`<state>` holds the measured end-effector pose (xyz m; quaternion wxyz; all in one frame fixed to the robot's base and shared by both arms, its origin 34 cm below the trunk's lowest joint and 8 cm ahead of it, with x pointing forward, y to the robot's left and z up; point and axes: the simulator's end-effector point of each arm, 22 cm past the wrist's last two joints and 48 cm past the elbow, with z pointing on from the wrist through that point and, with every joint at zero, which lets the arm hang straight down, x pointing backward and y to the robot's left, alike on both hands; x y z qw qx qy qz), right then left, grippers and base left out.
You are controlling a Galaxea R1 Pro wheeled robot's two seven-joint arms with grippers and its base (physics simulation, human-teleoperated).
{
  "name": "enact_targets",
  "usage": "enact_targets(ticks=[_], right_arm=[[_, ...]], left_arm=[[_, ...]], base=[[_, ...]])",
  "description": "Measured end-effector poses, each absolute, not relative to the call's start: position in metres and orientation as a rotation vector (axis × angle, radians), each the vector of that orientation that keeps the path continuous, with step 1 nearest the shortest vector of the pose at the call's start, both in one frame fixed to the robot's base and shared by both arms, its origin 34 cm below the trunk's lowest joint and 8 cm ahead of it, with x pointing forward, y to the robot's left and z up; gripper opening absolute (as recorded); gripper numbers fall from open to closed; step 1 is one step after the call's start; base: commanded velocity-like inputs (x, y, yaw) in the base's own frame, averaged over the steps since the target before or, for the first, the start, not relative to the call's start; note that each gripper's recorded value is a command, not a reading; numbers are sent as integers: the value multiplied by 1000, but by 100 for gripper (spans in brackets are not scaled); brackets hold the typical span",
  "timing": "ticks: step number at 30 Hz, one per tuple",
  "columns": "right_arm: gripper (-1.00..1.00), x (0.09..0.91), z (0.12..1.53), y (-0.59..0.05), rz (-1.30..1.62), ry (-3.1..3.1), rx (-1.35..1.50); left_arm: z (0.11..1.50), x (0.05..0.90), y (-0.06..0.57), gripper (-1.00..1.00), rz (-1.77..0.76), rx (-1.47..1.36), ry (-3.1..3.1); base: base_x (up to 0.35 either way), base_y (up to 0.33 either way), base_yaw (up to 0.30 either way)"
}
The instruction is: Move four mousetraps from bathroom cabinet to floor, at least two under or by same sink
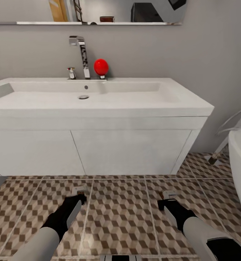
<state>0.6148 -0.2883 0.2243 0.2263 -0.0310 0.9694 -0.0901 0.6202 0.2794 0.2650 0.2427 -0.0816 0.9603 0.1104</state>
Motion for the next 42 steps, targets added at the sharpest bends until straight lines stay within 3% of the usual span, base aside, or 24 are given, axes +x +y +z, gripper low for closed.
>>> enact_targets(ticks=[18,42], right_arm=[[-100,615,224,-288,-248,2672,-86],[-100,615,224,-288,-248,2673,-86]], left_arm=[[265,620,280,-100,306,-224,2625],[257,610,279,-100,305,-220,2648]], base=[[132,54,0],[28,0,0]])
